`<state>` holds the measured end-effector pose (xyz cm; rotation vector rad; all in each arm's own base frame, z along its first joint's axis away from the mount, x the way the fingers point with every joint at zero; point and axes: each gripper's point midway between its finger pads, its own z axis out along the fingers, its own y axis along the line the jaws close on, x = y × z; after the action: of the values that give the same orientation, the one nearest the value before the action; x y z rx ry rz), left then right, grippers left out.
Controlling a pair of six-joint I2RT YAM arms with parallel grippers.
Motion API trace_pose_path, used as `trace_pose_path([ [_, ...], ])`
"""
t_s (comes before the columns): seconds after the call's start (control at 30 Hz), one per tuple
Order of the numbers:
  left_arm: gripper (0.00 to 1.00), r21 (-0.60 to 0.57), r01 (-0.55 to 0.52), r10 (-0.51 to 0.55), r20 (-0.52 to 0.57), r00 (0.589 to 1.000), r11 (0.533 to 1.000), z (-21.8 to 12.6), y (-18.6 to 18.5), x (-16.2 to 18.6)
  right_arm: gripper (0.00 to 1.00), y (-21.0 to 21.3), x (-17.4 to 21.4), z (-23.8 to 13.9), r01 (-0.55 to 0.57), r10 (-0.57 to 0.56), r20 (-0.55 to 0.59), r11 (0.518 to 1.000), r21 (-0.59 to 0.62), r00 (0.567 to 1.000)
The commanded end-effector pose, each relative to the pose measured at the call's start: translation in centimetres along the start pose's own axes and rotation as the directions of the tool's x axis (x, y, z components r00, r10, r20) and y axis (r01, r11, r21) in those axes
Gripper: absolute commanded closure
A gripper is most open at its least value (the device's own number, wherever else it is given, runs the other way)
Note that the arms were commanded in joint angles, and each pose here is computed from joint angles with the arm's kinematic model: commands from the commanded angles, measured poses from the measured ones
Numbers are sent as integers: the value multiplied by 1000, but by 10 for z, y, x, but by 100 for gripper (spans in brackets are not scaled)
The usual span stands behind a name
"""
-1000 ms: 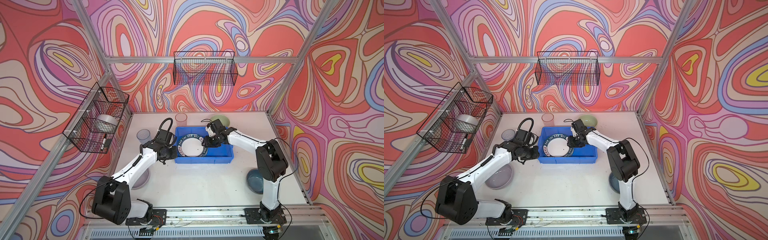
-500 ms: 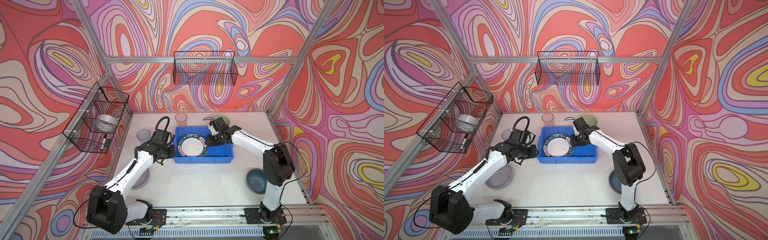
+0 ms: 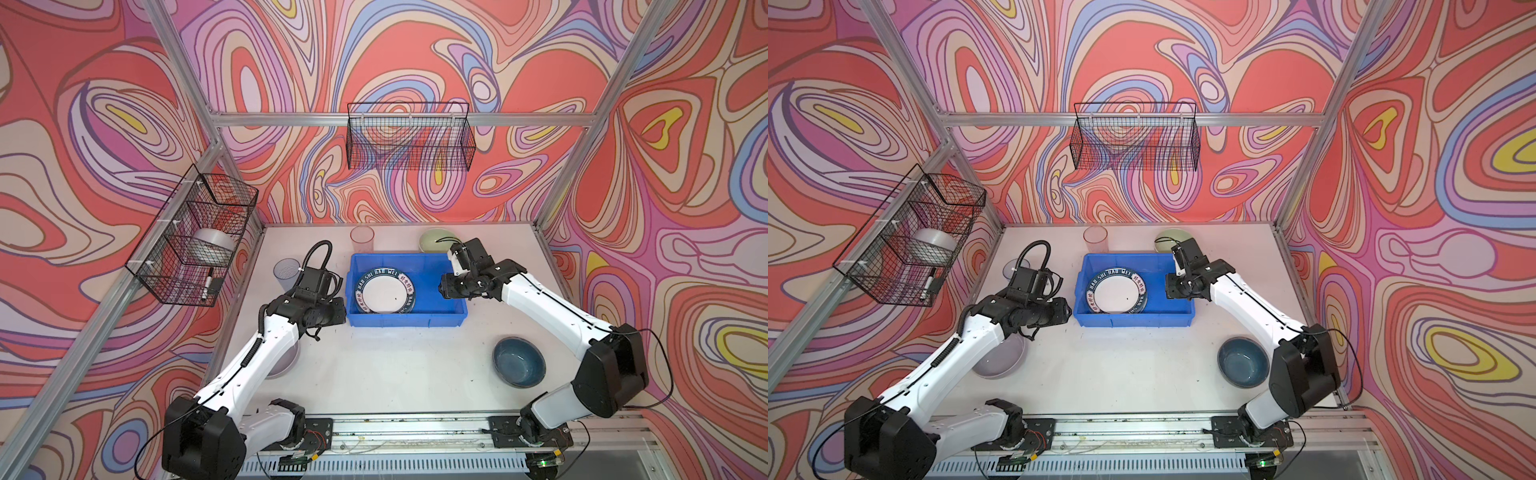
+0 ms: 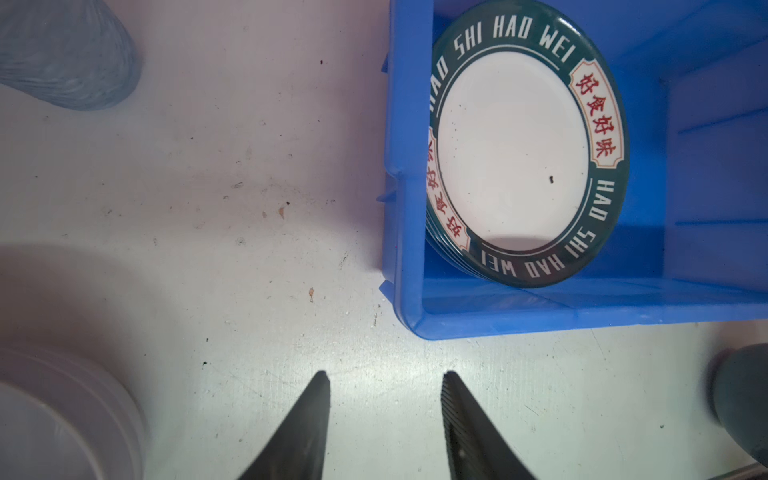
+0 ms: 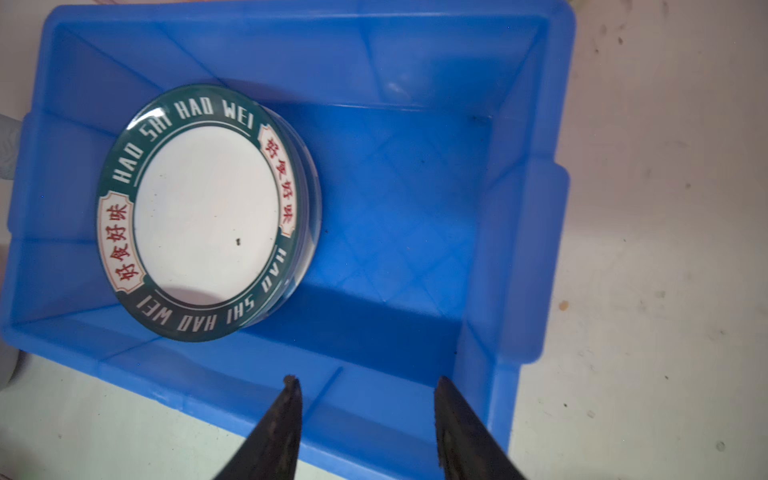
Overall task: Place the mixed dishes into the plastic bin
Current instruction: 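Open the right gripper and raise it away while left gripper withdraws, then move the left gripper down to the lavender bowl's rim near the table edge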
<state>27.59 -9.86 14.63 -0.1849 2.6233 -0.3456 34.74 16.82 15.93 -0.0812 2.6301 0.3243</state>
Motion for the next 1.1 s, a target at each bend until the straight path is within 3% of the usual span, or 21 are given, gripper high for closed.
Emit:
trace_pose_path([
  [0.0,49,-60,34,-35,-19,999,998,-6,16,13,47,-15,6,-7,-38,38,3,999,31,999],
  [0.3,48,-79,68,-70,-18,997,995,-14,26,28,47,-45,36,-6,-131,132,-13,988,79,991],
  [0.73,48,-268,191,-190,29,981,944,-21,70,47,48,-51,33,-3,-164,164,1,986,38,986],
  [1.07,44,-461,298,-263,141,954,836,-19,114,50,48,-44,34,-7,-146,146,11,989,-10,989],
])
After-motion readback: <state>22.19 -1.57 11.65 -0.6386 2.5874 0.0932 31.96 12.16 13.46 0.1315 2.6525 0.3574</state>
